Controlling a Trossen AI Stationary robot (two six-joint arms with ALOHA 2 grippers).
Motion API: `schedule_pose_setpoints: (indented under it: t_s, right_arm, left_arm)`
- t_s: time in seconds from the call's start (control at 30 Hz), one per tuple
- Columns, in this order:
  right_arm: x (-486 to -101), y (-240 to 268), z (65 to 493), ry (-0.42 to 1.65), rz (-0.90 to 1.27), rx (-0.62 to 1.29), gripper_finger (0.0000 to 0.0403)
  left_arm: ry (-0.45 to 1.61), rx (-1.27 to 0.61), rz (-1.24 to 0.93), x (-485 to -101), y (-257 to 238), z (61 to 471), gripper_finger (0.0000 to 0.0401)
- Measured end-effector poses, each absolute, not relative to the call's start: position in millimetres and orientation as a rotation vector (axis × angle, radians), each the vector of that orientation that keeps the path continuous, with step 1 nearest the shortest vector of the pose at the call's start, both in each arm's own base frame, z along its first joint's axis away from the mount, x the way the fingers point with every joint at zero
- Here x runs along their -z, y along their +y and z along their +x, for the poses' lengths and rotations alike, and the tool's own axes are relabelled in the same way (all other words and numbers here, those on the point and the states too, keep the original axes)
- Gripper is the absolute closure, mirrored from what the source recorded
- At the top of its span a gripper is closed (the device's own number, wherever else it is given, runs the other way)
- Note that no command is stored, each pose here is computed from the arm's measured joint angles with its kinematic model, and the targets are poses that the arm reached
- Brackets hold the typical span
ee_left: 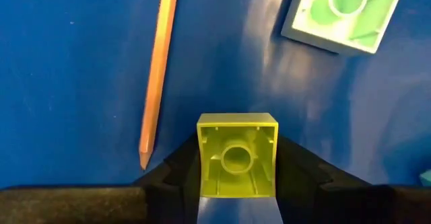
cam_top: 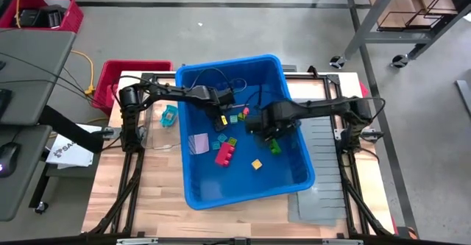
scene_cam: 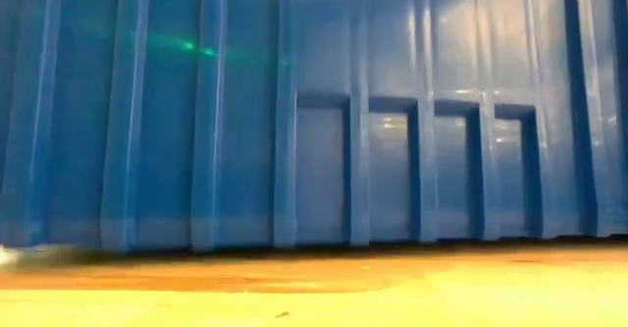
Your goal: Sort blocks
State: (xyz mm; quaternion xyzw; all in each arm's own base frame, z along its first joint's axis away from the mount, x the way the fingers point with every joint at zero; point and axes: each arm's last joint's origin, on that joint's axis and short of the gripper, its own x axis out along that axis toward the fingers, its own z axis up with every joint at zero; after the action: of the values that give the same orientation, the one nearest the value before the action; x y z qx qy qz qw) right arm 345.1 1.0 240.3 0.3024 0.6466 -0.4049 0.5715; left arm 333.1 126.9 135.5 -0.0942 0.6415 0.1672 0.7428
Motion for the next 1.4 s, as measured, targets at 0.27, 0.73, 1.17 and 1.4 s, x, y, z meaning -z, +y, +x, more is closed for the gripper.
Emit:
schedule_pose_setpoints:
  t_s: [0.27, 0.73, 1.17, 1.4]
  right_arm:
    - [-245, -23, 355, 1.425, 0.665, 0.992, 0.0131]
    - [-234, -20, 368, 1.437, 0.592, 0.69, 0.0131]
    - [-157, -24, 328, 1.577, 0.597, 0.868, 0.0131]
    - [-147, -26, 329, 1.526, 0.669, 0.871, 0.0131]
  left_arm:
    - [1.366, -0.342, -0.194, -152, 124, 330, 0.0274]
    - [1.254, -0.326, -0.175, -181, 134, 325, 0.0274]
    - [0.982, -0.345, -0.049, -260, 136, 300, 0.0274]
    - [0.941, -0.391, -0.072, -276, 133, 289, 0.0274]
